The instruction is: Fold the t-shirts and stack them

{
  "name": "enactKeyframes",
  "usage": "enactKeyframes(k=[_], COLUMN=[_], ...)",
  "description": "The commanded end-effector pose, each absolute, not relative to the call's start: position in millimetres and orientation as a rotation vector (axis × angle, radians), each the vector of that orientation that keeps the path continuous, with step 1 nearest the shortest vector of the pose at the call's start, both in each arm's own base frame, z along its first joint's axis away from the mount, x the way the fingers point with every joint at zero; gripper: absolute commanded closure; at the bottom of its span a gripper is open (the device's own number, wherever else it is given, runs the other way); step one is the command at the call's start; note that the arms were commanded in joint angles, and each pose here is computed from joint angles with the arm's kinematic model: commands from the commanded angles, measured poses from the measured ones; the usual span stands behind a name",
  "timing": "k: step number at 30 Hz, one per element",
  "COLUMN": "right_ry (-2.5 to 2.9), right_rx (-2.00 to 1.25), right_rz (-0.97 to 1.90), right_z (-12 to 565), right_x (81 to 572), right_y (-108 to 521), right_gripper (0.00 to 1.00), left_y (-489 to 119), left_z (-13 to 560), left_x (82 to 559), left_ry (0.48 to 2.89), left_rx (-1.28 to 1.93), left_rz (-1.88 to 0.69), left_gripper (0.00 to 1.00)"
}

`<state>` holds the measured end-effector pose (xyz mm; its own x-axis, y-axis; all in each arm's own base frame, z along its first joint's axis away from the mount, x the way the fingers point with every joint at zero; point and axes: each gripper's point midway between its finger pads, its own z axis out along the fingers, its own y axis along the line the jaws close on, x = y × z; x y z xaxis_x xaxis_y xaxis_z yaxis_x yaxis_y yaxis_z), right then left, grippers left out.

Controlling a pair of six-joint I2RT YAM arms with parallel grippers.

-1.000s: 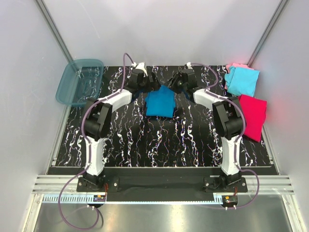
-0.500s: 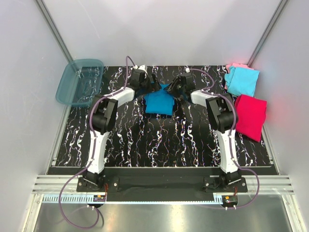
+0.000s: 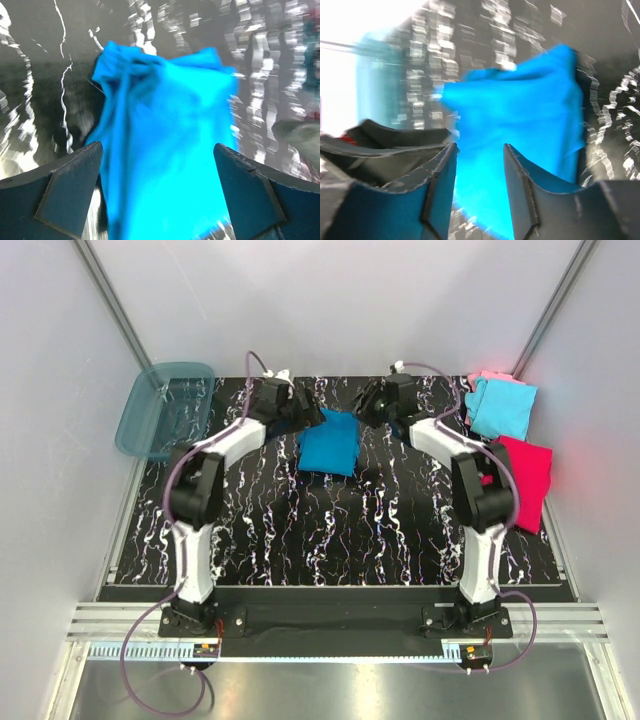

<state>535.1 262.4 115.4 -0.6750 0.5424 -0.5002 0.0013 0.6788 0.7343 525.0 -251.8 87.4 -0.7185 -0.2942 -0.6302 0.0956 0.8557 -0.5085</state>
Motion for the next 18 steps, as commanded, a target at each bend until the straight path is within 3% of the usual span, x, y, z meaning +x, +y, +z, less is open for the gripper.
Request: enactKeyframes(k=[1,2,5,6,8,18], right_ry=[1.884,1.874,1.856,1.886,1.855,2.099], right_rx=[0.291,0.277,0.275,0.300,0.311,0.487], right_rz=[0.979,0.967,0.914,0.873,0.834,0.737], right_z=[263.5,273.9,297.9,282.5,292.3,140.1], right_x=[515.2,509.2,483.9,475.9,458.5,393.1], right_y=[248.4,245.0,228.2,220.0,205.9,166.2], right_gripper=[0.48,0.41,0.36,0.34,0.31,0.27], left_y=[-241.3,-237.3,-223.2,-219.1,-213.6,-217.4], left_z=[210.2,216.8,234.3,256.7,224.9,114.7], left_x=[508.9,501.1,464.8,452.5,428.9,344.2], left_ry=[2.035,2.026,1.998,1.936,1.981,2.093], left_rx=[-0.088,-0.085,-0.101,-0.099,-0.114,-0.186], left_rz=[-0.711,-0.706,-0.716,-0.740,-0.748,-0.846], left_gripper=[0.01,0.01,0.01,0.01,0.01,0.01])
